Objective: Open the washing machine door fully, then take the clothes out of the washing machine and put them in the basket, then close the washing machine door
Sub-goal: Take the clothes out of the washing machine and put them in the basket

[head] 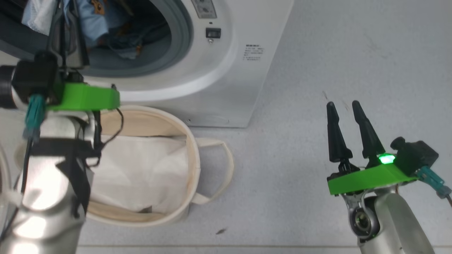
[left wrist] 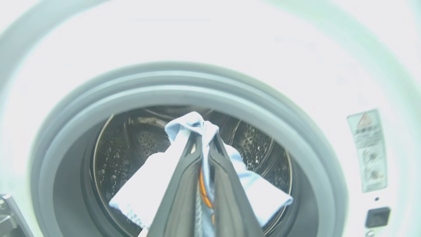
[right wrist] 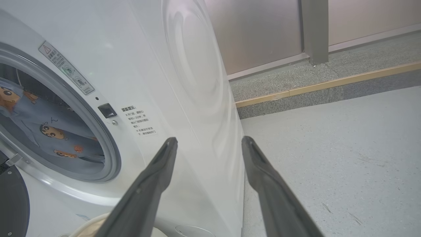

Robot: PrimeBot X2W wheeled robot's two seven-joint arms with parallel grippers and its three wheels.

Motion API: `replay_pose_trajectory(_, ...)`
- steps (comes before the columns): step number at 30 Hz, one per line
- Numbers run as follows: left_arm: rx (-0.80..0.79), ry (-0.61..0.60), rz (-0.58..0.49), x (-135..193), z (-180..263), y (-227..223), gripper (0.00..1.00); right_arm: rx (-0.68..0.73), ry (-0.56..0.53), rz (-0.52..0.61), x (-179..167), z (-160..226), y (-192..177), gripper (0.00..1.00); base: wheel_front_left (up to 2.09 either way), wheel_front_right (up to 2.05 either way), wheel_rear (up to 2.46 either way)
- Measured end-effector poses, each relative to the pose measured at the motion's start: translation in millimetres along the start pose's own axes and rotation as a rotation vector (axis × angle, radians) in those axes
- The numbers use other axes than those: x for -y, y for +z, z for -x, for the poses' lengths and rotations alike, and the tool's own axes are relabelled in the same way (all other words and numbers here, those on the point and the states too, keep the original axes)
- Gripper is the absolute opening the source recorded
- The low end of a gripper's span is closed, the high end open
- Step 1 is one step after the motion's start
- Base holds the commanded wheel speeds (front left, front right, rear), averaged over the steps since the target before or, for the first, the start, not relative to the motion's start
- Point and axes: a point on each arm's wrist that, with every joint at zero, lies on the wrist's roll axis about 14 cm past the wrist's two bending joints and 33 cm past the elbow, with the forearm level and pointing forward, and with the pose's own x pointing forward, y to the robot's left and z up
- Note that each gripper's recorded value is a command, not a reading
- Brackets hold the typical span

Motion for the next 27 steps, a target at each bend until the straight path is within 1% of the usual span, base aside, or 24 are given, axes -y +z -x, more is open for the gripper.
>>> replay_pose_trajectory(7, 0.19, 0.028, 0.072, -7.7, 32.1, 79.2, 0.0, 0.026, 0.027, -0.001, -13.1, 9.9, 13.5, 1.0, 0.0, 0.0, 0.0)
replay_pose_trajectory(9, 0.247, 0.035, 0.078, -10.1, 41.6, 101.3, 0.0, 0.03, 0.033, -0.003, -16.2, 12.6, 15.4, 1.0, 0.0, 0.0, 0.0)
replay_pose_trajectory(11, 0.32, 0.035, 0.061, -11.6, 49.5, 126.8, 0.0, 0.034, 0.04, -0.004, -19.0, 13.8, 17.3, 1.0, 0.0, 0.0, 0.0)
replay_pose_trajectory(14, 0.399, 0.032, 0.08, -10.2, 58.7, 155.4, 0.0, 0.034, 0.048, -0.007, -22.5, 15.6, 17.9, 1.0, 0.0, 0.0, 0.0)
replay_pose_trajectory(19, 0.46, 0.031, 0.037, -10.8, 71.2, 177.3, 0.0, 0.033, 0.058, -0.009, -26.8, 17.5, 18.2, 1.0, 0.0, 0.0, 0.0)
replay_pose_trajectory(23, 0.522, 0.029, 0.038, -10.8, 78.1, 197.6, 0.0, 0.036, 0.065, -0.009, -29.3, 17.8, 19.5, 1.0, 0.0, 0.0, 0.0)
replay_pose_trajectory(27, 0.519, 0.029, 0.034, -11.1, 81.1, 197.7, 0.0, 0.036, 0.069, -0.01, -31.1, 18.0, 19.9, 1.0, 0.0, 0.0, 0.0)
